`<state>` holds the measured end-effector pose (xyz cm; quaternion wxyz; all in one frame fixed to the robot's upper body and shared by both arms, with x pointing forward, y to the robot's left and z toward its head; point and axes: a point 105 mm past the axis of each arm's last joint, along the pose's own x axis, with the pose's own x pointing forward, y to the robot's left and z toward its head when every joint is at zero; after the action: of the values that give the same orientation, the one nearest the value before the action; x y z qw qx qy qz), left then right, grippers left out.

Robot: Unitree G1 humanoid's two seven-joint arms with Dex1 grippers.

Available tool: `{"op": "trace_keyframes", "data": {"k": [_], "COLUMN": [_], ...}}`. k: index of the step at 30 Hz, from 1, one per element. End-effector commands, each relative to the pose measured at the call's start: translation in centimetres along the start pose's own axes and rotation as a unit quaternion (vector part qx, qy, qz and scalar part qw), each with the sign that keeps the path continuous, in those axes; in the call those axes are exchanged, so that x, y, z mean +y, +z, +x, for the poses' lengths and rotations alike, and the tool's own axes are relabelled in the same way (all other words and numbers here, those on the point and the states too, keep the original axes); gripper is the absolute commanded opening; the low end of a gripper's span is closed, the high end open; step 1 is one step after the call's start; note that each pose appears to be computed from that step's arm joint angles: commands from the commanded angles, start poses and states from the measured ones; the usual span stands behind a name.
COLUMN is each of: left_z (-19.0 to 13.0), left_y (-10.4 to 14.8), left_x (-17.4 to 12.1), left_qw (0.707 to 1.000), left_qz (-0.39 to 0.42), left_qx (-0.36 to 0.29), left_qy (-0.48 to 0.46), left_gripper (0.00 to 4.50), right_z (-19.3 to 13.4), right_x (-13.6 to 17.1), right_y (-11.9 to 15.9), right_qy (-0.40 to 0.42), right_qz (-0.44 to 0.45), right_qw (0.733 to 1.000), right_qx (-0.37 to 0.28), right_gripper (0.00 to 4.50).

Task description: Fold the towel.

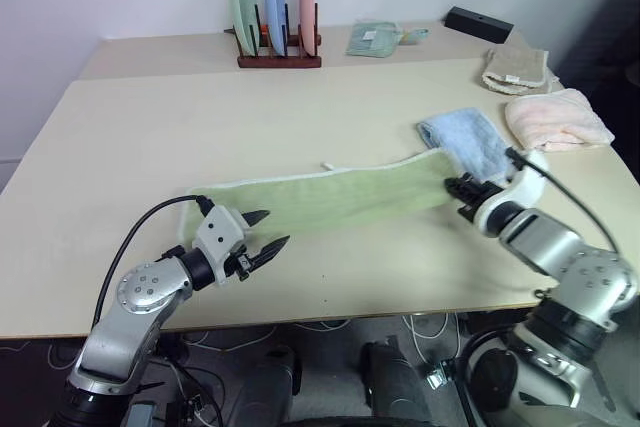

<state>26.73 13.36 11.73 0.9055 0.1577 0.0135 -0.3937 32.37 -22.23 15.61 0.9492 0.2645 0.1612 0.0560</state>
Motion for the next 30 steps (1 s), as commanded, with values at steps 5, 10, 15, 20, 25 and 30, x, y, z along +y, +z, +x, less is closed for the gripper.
{"op": "trace_keyframes", "data": {"k": [5,10,15,20,25,30], "left_z": [0.8,1.1,1.2,1.1,1.0,0.9], "left_y": [1.0,1.1,1.2,1.3,1.2,1.0], "left_x": [0.5,0.6,0.4,0.1,-0.2,-0.2], "left_qw": [1.000,0.999,0.999,0.999,0.999,1.000], "left_qz": [0.024,0.026,0.029,0.028,0.027,0.028], "left_qx": [-0.021,-0.023,-0.022,-0.022,-0.018,-0.012], "left_qy": [-0.002,-0.003,-0.001,0.002,0.001,0.001], "left_gripper": [2.86,2.86,2.86,2.86,2.86,2.86], "right_z": [-0.9,0.0,2.4,3.8,3.4,1.7], "right_x": [7.3,10.1,10.6,10.8,11.3,12.3], "right_y": [0.0,-4.8,-8.2,-9.0,-9.9,-7.8], "right_qy": [0.138,0.218,0.236,0.230,0.257,0.297], "right_qz": [-0.277,-0.419,-0.450,-0.458,-0.449,-0.431], "right_qw": [0.951,0.877,0.853,0.851,0.847,0.848], "right_qx": [0.027,0.092,0.117,0.112,0.122,0.081], "right_gripper": [0.03,0.03,0.03,0.03,0.62,2.87]}}
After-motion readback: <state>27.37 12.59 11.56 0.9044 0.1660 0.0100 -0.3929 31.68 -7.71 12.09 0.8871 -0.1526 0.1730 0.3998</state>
